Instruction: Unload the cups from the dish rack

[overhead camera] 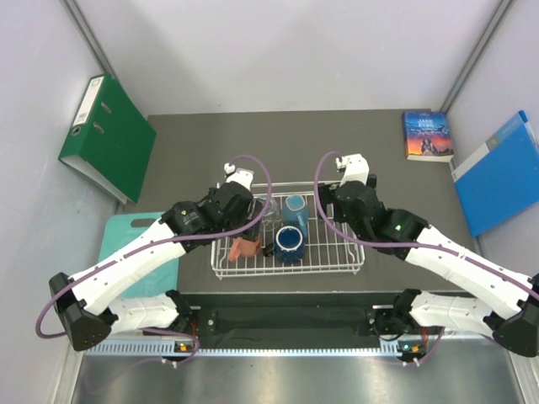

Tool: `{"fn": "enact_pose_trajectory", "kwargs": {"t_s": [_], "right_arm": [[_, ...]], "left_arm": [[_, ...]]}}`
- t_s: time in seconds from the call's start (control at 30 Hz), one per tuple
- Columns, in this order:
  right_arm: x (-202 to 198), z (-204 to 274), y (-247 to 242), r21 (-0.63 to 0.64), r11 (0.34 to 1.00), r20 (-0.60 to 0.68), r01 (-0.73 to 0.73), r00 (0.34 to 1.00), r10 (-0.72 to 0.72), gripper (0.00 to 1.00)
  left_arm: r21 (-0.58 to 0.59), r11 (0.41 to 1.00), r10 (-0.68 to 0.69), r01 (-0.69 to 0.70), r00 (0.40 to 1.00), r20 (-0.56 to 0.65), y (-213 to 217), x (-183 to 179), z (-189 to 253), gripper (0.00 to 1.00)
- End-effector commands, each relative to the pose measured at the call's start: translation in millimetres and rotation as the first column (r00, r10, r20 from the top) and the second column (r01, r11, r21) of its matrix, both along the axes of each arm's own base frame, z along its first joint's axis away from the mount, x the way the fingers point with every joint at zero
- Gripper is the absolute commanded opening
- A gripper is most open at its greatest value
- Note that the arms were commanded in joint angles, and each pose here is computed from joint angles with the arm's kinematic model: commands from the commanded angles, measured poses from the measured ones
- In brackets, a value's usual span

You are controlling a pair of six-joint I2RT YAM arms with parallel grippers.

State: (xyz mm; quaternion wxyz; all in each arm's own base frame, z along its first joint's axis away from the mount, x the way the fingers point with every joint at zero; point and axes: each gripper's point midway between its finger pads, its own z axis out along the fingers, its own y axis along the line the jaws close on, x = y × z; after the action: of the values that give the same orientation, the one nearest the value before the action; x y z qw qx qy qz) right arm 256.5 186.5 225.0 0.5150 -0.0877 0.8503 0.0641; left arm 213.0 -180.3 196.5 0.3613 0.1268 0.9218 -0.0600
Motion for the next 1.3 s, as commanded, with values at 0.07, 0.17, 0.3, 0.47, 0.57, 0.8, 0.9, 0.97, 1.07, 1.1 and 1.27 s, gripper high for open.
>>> {"fn": "enact_pose_trajectory", "kwargs": {"t_s": [0.07,0.17,0.3,0.47,0.57,0.8,0.9,0.97,1.07,1.1,1.27], "right_arm": [[-2.5,8.3,2.3,0.050,0.999,0.026,0.007,1.000,-0.009,1.00],[-2.4,7.2,2.2,0.052,0.999,0.024,0.009,1.000,-0.010,1.00],[-3.8,4.6,0.4,0.050,0.999,0.021,0.010,1.000,-0.011,1.00],[-5.5,0.5,-1.7,0.050,0.999,0.014,0.015,1.000,-0.016,1.00],[-5.8,0.3,-2.2,0.041,0.999,0.016,0.011,1.000,-0.012,0.99],[-4.5,-0.4,-1.0,0.022,1.000,0.015,0.001,1.000,-0.001,1.00],[-3.9,0.4,-1.1,0.012,1.000,0.016,-0.002,1.000,0.002,1.00],[-3.5,0.8,-1.9,0.008,1.000,0.018,-0.002,1.000,0.001,1.00],[-4.0,-0.4,-2.2,-0.003,1.000,0.015,-0.006,1.000,0.006,1.00],[-3.9,-0.8,-2.1,-0.005,1.000,0.015,-0.006,1.000,0.007,1.00],[-3.5,-2.3,-2.2,-0.014,1.000,0.011,-0.007,1.000,0.007,1.00]], "left_arm": [[0.016,0.998,-0.061,0.061,0.998,-0.024,-2.0,-7.9,-2.1,0.97],[0.038,0.997,-0.065,0.067,0.997,-0.052,-2.8,-9.1,-12.2,0.99],[0.034,0.996,-0.077,0.080,0.994,-0.077,-7.6,-10.7,-22.5,0.99],[0.038,0.997,-0.068,0.072,0.992,-0.109,-12.0,-10.7,-43.1,0.99],[0.044,0.998,-0.044,0.049,0.993,-0.113,-14.2,-6.8,-51.7,0.99],[0.033,0.999,-0.027,0.030,0.996,-0.090,-24.0,4.9,-59.9,0.99],[0.028,0.999,-0.023,0.026,0.994,-0.106,-27.1,4.6,-66.6,0.99],[0.033,0.999,-0.021,0.025,0.993,-0.114,-27.5,4.3,-72.4,0.98],[0.033,0.999,-0.019,0.023,0.993,-0.118,-27.6,4.0,-77.5,0.95],[0.033,0.999,-0.018,0.022,0.993,-0.119,-27.7,3.9,-78.0,0.93],[0.044,0.999,-0.011,0.016,0.993,-0.114,-26.0,5.3,-77.1,0.70]]}}
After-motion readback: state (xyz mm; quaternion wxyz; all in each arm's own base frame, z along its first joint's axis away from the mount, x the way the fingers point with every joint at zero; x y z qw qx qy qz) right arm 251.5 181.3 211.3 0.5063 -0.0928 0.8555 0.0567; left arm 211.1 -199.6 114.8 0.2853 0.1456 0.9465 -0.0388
